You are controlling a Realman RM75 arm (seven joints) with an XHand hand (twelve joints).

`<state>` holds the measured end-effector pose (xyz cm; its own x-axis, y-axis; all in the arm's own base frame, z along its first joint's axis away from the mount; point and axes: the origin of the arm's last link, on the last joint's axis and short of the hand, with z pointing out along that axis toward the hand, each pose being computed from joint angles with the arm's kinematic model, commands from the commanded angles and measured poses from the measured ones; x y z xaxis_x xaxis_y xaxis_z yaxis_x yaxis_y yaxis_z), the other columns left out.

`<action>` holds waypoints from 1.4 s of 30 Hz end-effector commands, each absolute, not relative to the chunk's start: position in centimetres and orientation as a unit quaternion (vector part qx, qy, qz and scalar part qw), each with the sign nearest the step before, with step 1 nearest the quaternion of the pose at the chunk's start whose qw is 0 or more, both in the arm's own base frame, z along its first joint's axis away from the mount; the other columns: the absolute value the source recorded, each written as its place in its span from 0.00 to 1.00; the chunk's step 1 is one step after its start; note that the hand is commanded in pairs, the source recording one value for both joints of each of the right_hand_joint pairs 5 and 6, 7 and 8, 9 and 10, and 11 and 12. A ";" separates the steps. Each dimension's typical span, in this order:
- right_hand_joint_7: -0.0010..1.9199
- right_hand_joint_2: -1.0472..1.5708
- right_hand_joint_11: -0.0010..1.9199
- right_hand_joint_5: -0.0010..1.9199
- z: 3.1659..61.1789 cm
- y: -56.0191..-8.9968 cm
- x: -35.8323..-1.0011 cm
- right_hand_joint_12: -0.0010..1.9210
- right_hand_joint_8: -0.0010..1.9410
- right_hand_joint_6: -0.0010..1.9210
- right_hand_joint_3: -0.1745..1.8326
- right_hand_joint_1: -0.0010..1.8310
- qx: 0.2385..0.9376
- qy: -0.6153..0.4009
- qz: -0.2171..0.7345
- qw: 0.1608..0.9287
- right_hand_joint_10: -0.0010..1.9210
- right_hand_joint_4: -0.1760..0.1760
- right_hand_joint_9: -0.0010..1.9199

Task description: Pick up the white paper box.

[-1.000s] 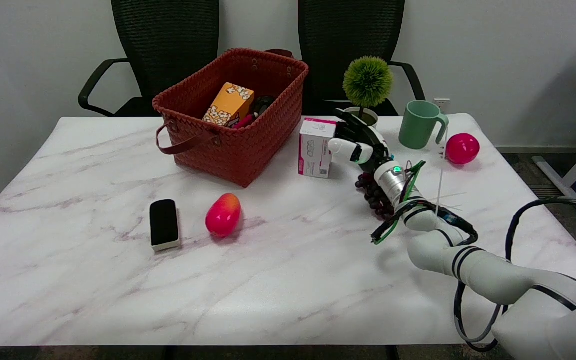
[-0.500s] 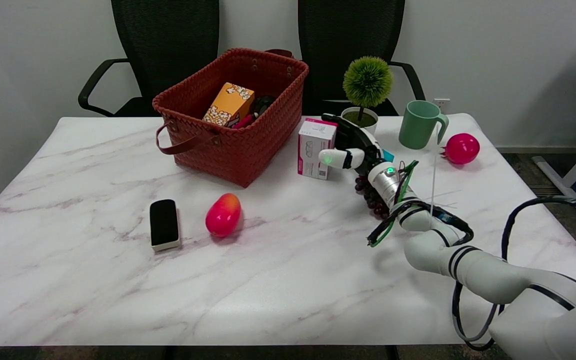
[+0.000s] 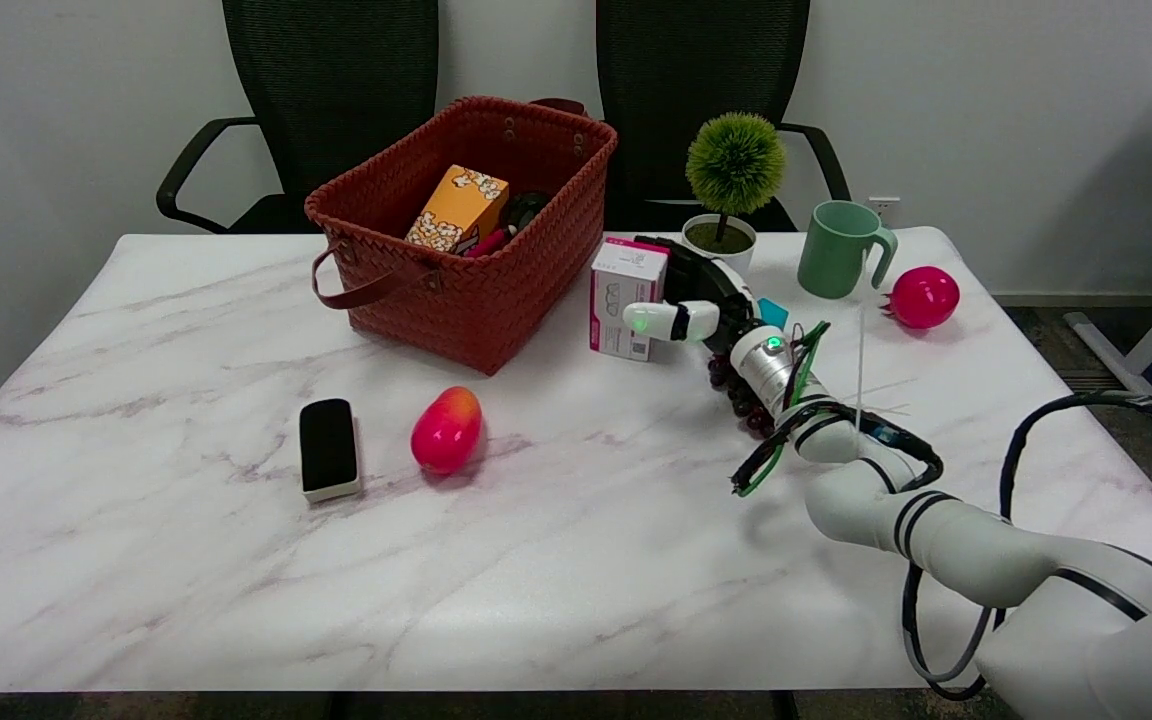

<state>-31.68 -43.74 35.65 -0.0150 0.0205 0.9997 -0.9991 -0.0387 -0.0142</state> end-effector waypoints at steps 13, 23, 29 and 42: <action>0.39 0.59 0.19 0.34 35.5 -43.9 -31.7 0.19 0.39 0.34 0.42 0.73 0.495 -0.492 0.521 0.492 0.27 0.50 0.27; 0.42 0.61 0.24 0.35 35.4 -44.0 -30.6 0.24 0.42 0.35 0.42 0.74 0.503 -0.484 0.535 0.476 0.27 0.50 0.27; 0.42 0.62 0.24 0.36 35.3 -43.9 -29.2 0.24 0.42 0.36 0.44 0.74 0.518 -0.474 0.547 0.455 0.28 0.50 0.28; 0.46 0.63 0.26 0.37 35.2 -43.8 -26.7 0.26 0.45 0.37 0.45 0.73 0.541 -0.456 0.565 0.424 0.29 0.50 0.29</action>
